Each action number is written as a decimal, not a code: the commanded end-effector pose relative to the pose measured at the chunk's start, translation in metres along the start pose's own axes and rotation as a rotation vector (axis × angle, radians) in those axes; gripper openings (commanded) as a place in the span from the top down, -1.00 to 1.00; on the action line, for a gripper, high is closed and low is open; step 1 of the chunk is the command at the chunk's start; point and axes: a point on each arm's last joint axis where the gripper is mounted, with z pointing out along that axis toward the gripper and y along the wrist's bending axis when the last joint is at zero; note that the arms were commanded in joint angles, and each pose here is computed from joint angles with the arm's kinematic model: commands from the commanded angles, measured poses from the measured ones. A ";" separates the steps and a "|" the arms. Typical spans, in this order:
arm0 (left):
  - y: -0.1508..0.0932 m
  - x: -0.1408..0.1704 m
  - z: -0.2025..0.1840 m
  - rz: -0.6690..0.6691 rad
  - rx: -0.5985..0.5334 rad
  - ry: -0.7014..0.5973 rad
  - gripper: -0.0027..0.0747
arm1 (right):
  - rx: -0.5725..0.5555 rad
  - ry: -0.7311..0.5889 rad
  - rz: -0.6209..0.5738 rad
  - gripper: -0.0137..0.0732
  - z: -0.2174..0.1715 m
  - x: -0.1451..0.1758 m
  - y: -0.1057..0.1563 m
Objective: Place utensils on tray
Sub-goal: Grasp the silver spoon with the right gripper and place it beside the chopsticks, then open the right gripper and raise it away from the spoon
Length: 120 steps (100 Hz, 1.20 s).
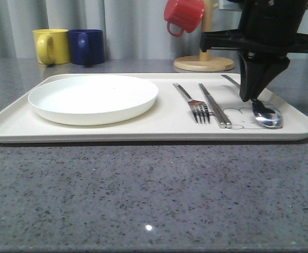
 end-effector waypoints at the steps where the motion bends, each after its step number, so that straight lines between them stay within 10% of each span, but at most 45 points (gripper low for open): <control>1: 0.001 -0.016 -0.002 -0.005 -0.011 -0.101 0.98 | -0.022 -0.091 -0.005 0.70 -0.019 -0.009 0.001; 47: 0.001 -0.016 -0.002 -0.005 -0.011 -0.101 0.98 | -0.022 -0.086 -0.003 -0.17 -0.016 -0.009 0.001; 120: 0.001 -0.016 -0.002 -0.005 -0.011 -0.101 0.98 | 0.092 -0.509 -0.015 -0.17 -0.141 0.023 -0.078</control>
